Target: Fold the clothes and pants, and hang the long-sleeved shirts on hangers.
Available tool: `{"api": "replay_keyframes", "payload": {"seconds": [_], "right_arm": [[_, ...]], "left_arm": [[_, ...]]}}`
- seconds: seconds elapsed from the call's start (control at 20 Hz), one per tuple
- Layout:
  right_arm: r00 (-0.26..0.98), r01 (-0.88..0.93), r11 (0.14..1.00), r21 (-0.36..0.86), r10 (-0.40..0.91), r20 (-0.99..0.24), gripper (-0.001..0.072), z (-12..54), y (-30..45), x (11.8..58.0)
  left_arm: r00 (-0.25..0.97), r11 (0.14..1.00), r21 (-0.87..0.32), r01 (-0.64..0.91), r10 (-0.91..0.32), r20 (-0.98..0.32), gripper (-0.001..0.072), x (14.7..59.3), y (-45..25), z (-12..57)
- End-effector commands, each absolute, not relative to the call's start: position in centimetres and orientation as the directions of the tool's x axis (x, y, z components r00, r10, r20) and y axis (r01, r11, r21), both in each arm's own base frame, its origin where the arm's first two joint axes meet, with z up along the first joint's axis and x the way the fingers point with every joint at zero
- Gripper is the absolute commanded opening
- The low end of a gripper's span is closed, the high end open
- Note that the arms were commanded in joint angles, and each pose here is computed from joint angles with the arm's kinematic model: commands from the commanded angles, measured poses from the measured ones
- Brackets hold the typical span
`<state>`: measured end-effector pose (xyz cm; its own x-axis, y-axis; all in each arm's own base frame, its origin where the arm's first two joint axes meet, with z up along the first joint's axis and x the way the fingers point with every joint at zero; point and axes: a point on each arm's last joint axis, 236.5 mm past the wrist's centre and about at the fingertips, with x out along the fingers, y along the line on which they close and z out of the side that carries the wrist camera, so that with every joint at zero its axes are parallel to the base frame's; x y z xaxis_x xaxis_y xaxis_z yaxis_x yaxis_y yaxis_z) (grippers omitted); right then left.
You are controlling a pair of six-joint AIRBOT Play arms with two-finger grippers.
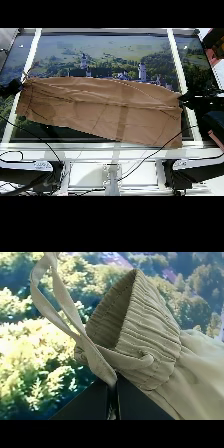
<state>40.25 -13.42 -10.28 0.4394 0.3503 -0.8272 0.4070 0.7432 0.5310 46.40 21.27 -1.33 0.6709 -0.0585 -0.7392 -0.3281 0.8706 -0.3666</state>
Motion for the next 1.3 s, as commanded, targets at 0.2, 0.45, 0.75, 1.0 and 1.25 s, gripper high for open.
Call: {"api": "replay_keyframes", "payload": {"seconds": [0.2,0.45,0.75,1.0,1.25], "right_arm": [[0.482,0.341,0.754,0.561,0.372,-0.793,0.0442,-12.0,-12.8,46.3],[0.529,0.269,0.823,0.5,0.307,-0.791,0.0015,-10.1,-12.8,49.5],[0.721,0.205,0.886,0.416,0.151,-0.676,0.0015,-2.2,-16.2,56.5],[0.806,0.191,0.918,0.347,0.055,-0.59,0.0015,1.2,-16.5,59.9],[0.845,0.198,0.936,0.291,-0.013,-0.534,0.0015,2.5,-16.3,61.6]], "left_arm": [[0.67,0.87,-0.367,-0.328,-0.059,-0.74,0.0036,46.4,21.3,-1.4],[0.671,0.867,-0.37,-0.334,-0.058,-0.74,0.0036,46.4,21.3,-1.3],[0.662,0.878,-0.289,-0.383,0.043,-0.748,0.0034,45.7,23.4,-0.3],[0.681,0.877,-0.275,-0.395,0.079,-0.728,0.0034,46.1,24.1,0.2],[0.665,0.868,-0.277,-0.412,0.078,-0.743,0.0036,46.4,24.5,-1.9]]}}
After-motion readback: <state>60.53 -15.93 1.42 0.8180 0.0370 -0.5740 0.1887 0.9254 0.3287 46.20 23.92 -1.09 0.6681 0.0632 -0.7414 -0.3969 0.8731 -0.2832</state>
